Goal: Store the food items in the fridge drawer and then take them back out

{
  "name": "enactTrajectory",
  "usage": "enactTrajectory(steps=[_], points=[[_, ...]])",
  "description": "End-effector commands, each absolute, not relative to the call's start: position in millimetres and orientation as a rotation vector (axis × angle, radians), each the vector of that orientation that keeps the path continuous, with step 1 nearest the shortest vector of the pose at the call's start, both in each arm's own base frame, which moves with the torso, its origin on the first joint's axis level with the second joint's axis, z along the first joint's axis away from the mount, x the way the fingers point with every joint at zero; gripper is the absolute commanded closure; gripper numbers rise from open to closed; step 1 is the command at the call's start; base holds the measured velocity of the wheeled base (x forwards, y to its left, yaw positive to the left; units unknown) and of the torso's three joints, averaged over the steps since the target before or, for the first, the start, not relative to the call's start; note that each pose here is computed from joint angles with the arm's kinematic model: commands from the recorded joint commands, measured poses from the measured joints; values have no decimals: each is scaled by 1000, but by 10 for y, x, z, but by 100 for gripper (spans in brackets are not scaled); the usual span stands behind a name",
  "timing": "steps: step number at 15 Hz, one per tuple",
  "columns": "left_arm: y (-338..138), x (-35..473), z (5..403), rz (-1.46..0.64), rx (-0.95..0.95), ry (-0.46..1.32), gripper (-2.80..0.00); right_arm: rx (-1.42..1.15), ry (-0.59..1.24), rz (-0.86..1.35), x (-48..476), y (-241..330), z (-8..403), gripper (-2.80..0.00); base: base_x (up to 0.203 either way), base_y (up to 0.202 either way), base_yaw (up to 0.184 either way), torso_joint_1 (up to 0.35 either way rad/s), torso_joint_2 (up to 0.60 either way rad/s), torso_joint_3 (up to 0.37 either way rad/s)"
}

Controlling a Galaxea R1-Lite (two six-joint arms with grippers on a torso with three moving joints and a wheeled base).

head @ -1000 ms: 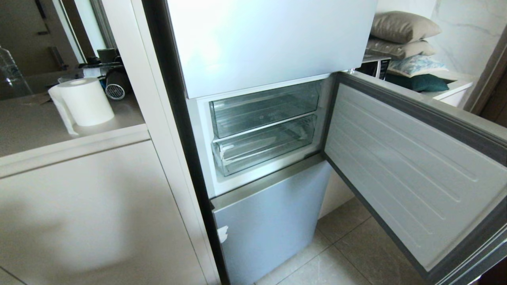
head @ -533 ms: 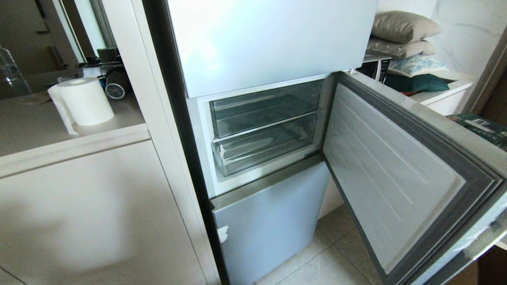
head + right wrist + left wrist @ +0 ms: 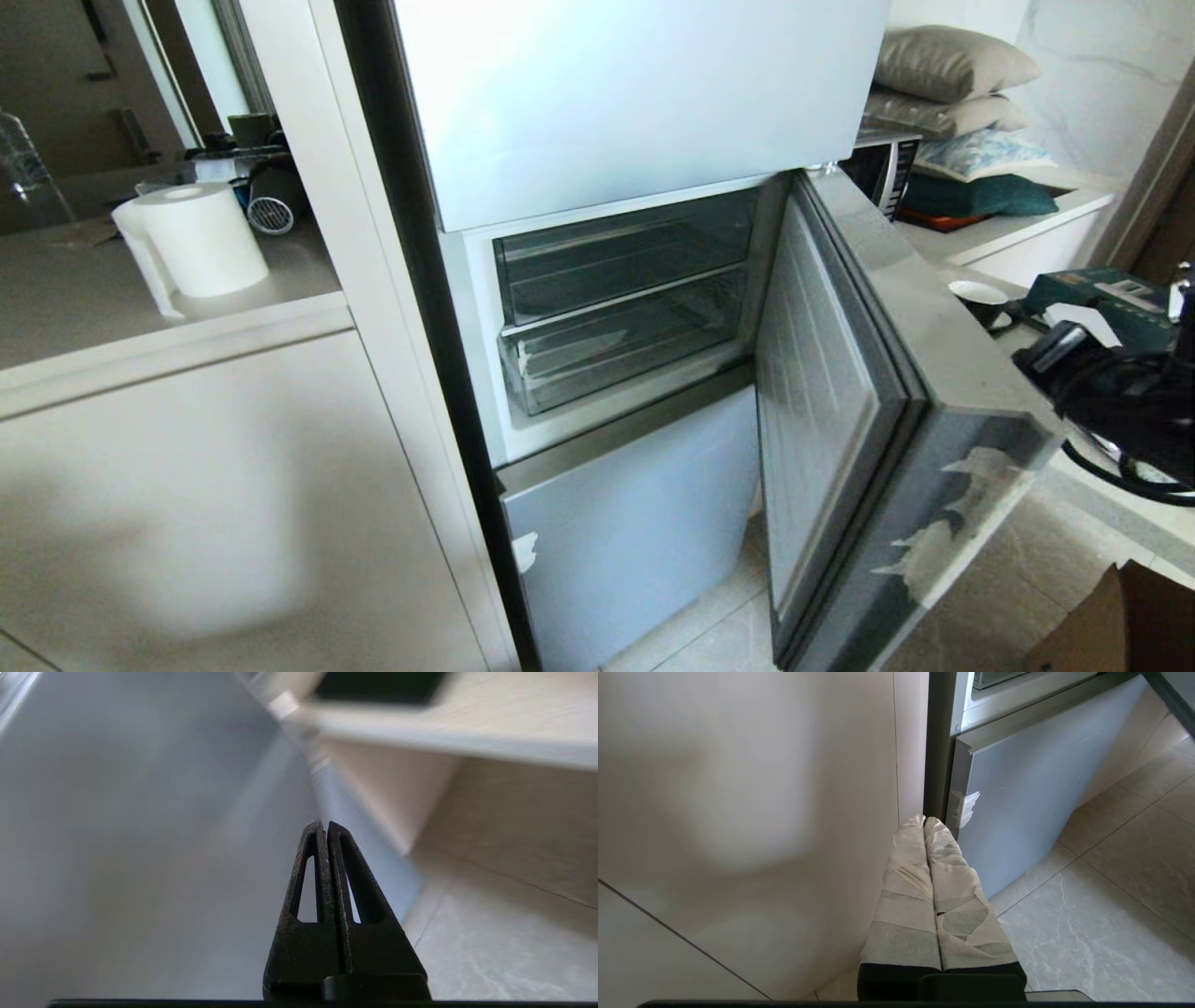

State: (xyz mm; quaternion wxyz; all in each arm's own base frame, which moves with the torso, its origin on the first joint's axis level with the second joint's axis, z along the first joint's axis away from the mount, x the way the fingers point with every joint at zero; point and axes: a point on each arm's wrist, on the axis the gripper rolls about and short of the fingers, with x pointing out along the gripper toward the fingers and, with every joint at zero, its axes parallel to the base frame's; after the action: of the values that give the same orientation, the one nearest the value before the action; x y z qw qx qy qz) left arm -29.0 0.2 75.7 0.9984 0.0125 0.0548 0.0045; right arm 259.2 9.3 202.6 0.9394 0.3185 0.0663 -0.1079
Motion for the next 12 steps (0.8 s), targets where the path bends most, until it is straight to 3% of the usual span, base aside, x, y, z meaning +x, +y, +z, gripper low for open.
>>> enactTrajectory(steps=[1,7,12], points=[[2,-289,756,9,25,112,0,620,168,-125,2678,501,2019,0,0,0,0,0,0,0],[2,-289,756,9,25,112,0,549,236,31,3381,1449,1782,0,0,0,0,0,0,0],[2,-289,756,9,25,112,0,452,186,224,3771,2451,1671,0,0,0,0,0,0,0]])
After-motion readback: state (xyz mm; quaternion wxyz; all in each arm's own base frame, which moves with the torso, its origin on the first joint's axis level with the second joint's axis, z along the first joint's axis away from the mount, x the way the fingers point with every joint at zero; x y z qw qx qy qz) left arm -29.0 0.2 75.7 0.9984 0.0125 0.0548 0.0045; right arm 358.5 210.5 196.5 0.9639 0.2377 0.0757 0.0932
